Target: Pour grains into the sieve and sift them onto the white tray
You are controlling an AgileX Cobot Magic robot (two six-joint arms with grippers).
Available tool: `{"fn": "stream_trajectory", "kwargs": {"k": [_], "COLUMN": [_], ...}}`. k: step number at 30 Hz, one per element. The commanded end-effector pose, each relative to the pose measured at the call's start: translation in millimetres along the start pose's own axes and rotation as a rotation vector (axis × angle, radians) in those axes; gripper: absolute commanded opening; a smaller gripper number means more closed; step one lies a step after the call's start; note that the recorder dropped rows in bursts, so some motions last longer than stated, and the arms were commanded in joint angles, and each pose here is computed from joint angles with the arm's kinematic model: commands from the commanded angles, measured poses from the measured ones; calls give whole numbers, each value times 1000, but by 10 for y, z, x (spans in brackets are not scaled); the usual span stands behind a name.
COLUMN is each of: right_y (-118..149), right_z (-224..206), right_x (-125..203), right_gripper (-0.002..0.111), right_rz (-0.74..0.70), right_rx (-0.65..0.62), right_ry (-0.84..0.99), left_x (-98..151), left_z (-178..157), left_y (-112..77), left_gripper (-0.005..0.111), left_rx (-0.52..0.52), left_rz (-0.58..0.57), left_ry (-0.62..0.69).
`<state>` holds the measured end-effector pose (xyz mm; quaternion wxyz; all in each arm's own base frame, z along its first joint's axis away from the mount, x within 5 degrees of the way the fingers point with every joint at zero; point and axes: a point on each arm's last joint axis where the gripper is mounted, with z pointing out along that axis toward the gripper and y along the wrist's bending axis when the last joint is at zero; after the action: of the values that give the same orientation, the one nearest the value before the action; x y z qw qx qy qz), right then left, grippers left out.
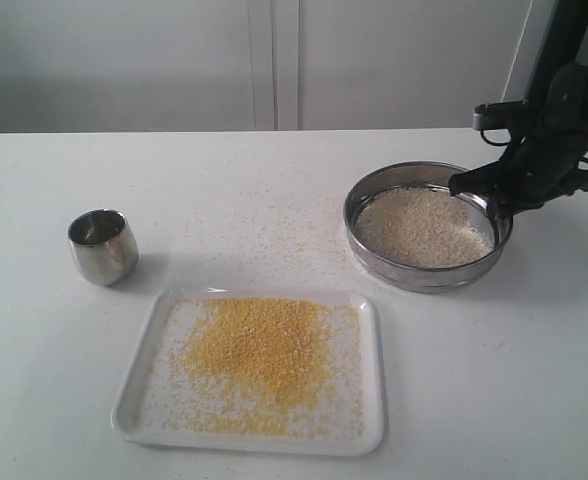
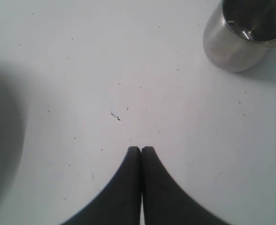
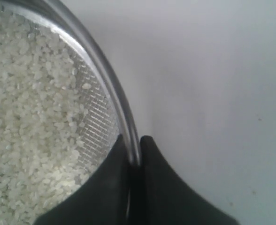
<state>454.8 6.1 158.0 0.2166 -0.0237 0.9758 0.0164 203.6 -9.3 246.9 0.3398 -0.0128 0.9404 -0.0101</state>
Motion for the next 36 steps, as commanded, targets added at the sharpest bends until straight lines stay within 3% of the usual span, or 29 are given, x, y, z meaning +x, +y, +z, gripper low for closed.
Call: {"fn": "stream_trajectory", "kwargs": {"k": [1,9,16,19,31,36], "right_y": [-26,-33,-34,-34,-30,-22], "right_z": [10,168,170,161,-190,-520], "right_x": [-59,-2,-12,-16,-147,-255], "right_gripper": [0,5,36,43,44,34], "right_rz": [32,31,31,31,3,-11], "right_rx": [-2,0,1,1,11,17], "right_ry": [-48,-17,-29,-31,-112,-203], "left_x": [29,29,29,29,29,29], "left_z": [-8,-8,-8,-8,-8,-8], "left_y": [9,9,9,9,9,9], "left_gripper": [0,0,0,0,0,0], "left_rx": [-3,-3,-3,-3,-3,-3], "left_rz": [-7,-7,-7,-7,-7,-7], "left_ry": [8,8,8,8,8,8]}}
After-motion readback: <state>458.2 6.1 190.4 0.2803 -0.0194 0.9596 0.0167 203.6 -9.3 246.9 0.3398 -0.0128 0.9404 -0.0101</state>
